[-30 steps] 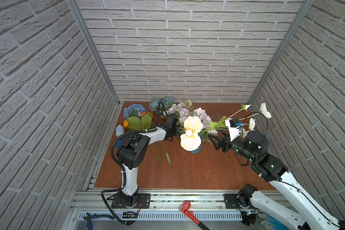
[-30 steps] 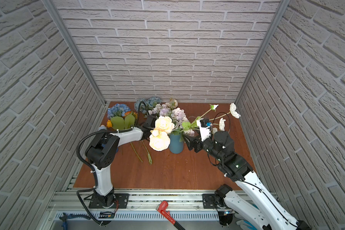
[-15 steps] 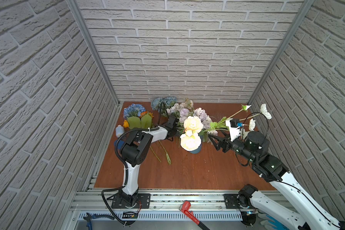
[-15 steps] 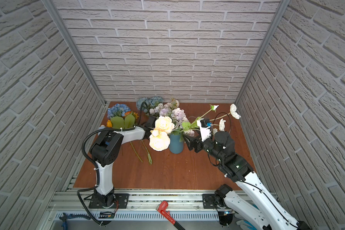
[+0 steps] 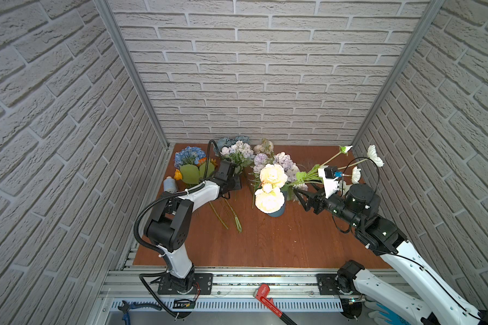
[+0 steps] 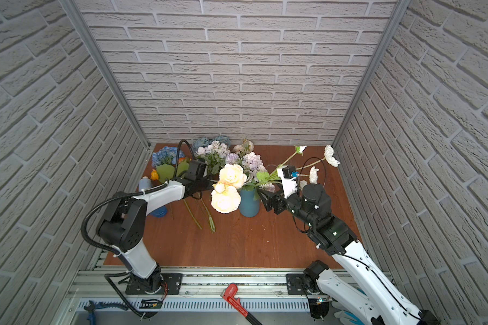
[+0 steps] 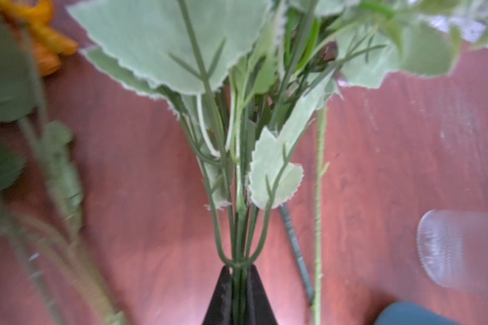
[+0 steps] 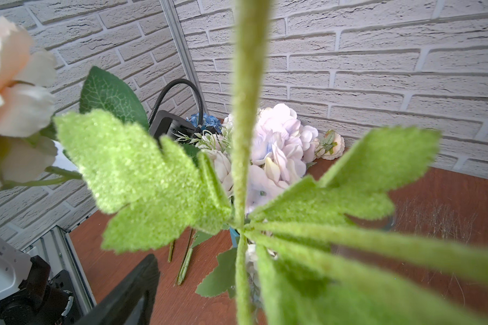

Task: Arrange the flowers into the vase
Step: 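Lift the leafy stems toward the teal vase with the left gripper, then raise the bundle above the teal vase with left gripper while right rises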

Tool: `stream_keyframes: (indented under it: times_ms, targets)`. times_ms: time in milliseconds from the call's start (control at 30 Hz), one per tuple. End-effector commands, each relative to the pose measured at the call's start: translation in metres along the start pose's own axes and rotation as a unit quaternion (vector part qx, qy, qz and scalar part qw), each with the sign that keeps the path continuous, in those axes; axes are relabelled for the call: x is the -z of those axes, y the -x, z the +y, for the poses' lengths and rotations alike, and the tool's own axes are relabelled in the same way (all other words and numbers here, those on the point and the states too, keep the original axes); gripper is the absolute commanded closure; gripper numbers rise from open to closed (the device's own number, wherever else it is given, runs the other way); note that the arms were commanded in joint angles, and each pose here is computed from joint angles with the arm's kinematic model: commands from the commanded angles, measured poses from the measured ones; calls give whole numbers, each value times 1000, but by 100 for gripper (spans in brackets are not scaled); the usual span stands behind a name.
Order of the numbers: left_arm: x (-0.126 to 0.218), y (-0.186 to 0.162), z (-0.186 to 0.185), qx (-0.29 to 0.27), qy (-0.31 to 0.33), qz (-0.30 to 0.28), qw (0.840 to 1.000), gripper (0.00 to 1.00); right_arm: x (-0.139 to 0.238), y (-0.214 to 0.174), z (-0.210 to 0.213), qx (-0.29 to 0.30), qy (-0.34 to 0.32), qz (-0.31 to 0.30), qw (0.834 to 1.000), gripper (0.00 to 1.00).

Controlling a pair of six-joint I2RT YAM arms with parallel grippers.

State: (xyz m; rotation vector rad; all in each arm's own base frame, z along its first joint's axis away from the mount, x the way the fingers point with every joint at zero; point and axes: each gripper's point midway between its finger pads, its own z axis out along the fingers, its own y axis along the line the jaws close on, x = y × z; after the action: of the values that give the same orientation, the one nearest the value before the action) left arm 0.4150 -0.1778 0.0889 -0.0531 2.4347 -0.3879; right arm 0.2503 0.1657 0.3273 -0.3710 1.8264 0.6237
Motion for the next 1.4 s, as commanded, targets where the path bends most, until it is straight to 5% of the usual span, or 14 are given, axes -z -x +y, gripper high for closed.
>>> stream_keyframes:
  times_ms: [0,233,433,833,1100,1367]
  targets:
    - [30,26,-6,-7,-55,-63,996,100,5,27,10,1,18,-44,999,16]
    - [113,84,1,1,-99,-197,975,100,14,53,25,23,49,-78,995,15]
    - [194,129,-16,-29,-135,-310,941,100,31,79,40,37,74,-108,991,14]
    - [325,182,-102,-112,-297,-459,830,100,23,135,67,72,123,-126,982,16]
    - [311,171,-115,-126,-295,-442,838,100,-2,98,44,60,78,-76,992,21]
    - [295,158,-109,-117,-280,-425,853,100,-17,76,30,58,53,-46,996,43]
